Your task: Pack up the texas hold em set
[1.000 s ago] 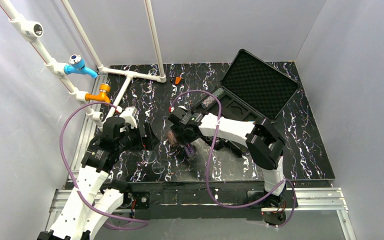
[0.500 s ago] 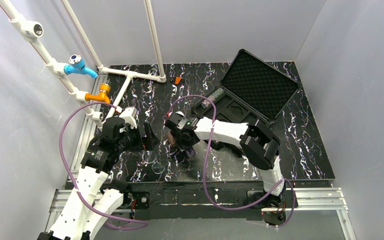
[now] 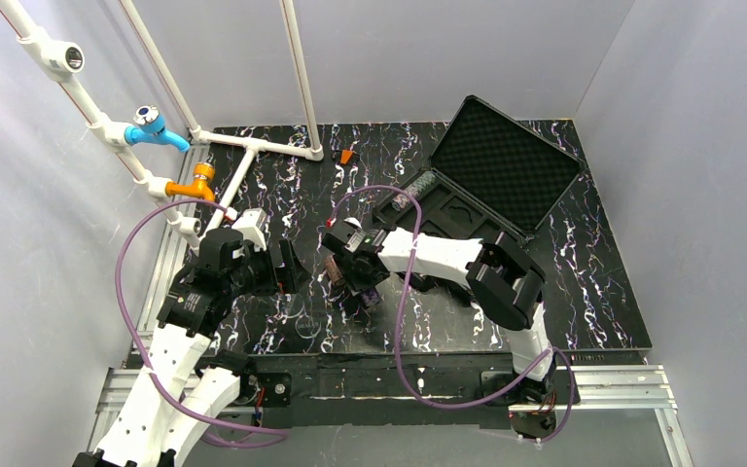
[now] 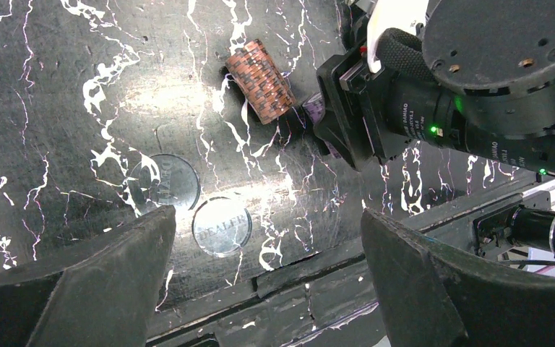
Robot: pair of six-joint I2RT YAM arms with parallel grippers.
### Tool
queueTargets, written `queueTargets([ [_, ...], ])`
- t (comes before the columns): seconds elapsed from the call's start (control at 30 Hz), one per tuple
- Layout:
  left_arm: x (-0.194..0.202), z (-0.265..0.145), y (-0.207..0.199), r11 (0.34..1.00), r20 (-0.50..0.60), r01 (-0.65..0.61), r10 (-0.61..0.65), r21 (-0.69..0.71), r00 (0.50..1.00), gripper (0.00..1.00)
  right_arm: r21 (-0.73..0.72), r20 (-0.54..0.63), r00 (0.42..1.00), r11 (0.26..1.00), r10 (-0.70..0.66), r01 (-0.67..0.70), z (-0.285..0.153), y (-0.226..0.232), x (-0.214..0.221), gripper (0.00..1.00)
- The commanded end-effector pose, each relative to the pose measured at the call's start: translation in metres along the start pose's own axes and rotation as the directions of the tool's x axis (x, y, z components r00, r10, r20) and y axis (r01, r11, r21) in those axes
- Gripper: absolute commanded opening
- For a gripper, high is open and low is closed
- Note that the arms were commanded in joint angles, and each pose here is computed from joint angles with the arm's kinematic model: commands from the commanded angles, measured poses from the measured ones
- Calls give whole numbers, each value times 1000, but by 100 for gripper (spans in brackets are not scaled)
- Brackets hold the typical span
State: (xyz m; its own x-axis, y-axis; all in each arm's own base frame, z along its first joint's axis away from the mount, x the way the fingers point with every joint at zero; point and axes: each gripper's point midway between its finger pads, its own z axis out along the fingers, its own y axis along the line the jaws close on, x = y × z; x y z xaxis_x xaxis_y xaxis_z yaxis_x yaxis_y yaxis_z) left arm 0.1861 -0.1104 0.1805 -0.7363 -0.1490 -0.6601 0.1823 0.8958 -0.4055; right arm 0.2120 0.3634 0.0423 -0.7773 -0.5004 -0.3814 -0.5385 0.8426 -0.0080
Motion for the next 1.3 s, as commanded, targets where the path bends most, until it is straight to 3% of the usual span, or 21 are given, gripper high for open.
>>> queueTargets([
  [0.0,1,-3,2,1000,5,-7,7,-13,1000,99,16,-43,999,1000,6,-6,7,-2,14,55],
  [0.23,2,-2,2,1000,-2,-6,6,-13,1000,99,19,-60,998,1000,5,-4,11,-2,20,52],
  [0.5,2,-1,3,1000,-6,-5,5,-14,1000,99,13,-10,1000,1000,17,-17,-3,1,1,18],
  [0.6,2,-1,2,1000,-5,-5,5,-14,1000,99,38,96,992,996,78,-82,-32,-4,-27,1],
  [0.67,2,-1,3,1000,-6,-5,5,-14,1000,99,33,187,974,990,131,-140,-54,-7,-48,1],
  [0.8,3,1,3,1000,-13,-4,4,-15,1000,99,0,394,879,956,268,-292,-108,-31,-96,1],
  [0.9,3,1,3,1000,-15,-3,3,-18,1000,99,-20,477,803,918,357,-396,-128,-63,-117,1],
  [1.0,3,2,3,1000,-20,-2,2,-18,1000,100,-95,485,703,830,521,-550,-129,-120,-136,1],
  [1.27,3,2,4,1000,-16,-3,2,-23,1000,99,-115,466,637,756,613,-644,-118,-163,-150,1],
])
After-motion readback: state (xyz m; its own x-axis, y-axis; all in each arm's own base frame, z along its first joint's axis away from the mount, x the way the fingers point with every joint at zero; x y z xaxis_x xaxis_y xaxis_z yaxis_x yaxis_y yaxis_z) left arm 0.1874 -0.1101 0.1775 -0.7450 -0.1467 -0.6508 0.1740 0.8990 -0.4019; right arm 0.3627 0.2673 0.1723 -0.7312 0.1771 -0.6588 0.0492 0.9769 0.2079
